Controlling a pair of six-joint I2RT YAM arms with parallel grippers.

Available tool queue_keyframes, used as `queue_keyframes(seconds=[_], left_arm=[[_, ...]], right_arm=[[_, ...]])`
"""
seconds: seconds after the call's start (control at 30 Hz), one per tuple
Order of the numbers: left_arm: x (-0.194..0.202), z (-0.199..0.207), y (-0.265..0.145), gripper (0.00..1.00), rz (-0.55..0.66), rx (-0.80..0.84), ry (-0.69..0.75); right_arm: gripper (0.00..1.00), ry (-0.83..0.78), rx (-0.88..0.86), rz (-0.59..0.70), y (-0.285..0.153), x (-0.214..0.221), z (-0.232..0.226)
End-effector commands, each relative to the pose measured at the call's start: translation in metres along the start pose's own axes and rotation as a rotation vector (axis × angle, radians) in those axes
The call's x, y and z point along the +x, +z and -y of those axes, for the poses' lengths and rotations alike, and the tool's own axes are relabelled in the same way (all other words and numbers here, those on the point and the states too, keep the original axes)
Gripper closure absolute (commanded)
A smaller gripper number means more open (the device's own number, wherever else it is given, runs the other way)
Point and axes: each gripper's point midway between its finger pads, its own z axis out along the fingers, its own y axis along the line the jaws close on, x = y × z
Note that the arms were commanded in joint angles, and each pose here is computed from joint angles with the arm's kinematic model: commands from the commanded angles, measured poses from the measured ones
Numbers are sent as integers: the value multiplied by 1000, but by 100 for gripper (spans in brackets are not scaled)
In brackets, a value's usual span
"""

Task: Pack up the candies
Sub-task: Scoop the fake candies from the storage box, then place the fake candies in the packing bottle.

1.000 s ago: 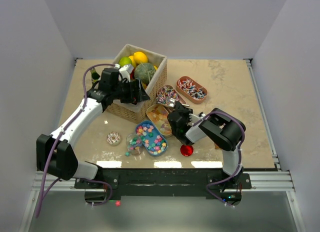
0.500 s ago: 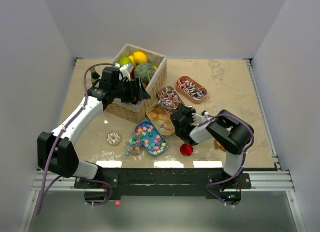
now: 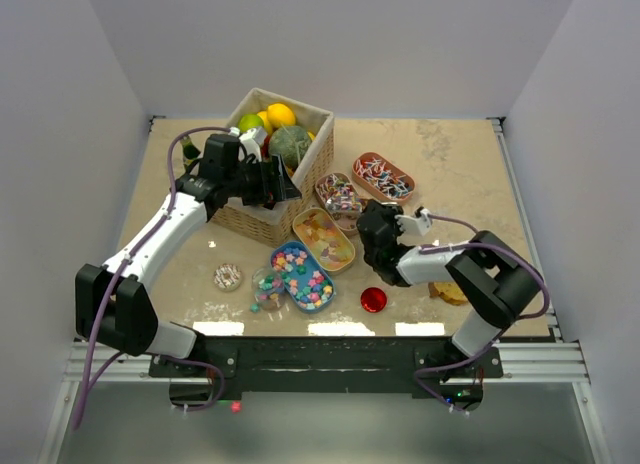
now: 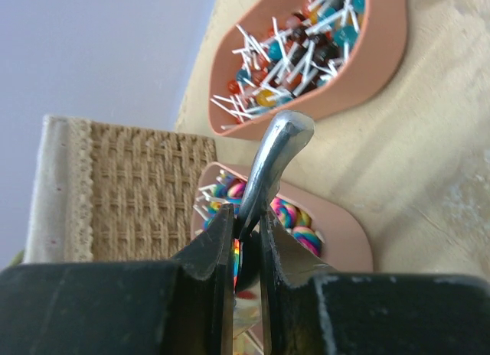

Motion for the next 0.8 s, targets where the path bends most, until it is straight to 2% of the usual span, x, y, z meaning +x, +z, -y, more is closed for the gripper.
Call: queue_keyframes(seconds=[0.0, 0.27, 0.5, 0.77], left_arm=[[6, -8, -2, 7, -35, -45, -37], [0, -2, -14, 7, 1, -45, -15], [-2, -3, -24, 6, 11, -77, -13], [-15, 1, -42, 6, 60, -111, 8]], right_arm=[[100, -20, -42, 31, -3, -26, -24], [100, -64, -187, -40, -34, -64, -79], [100, -77, -276, -138, -69, -84, -107], [100, -68, -361, -320, -104, -78, -121]])
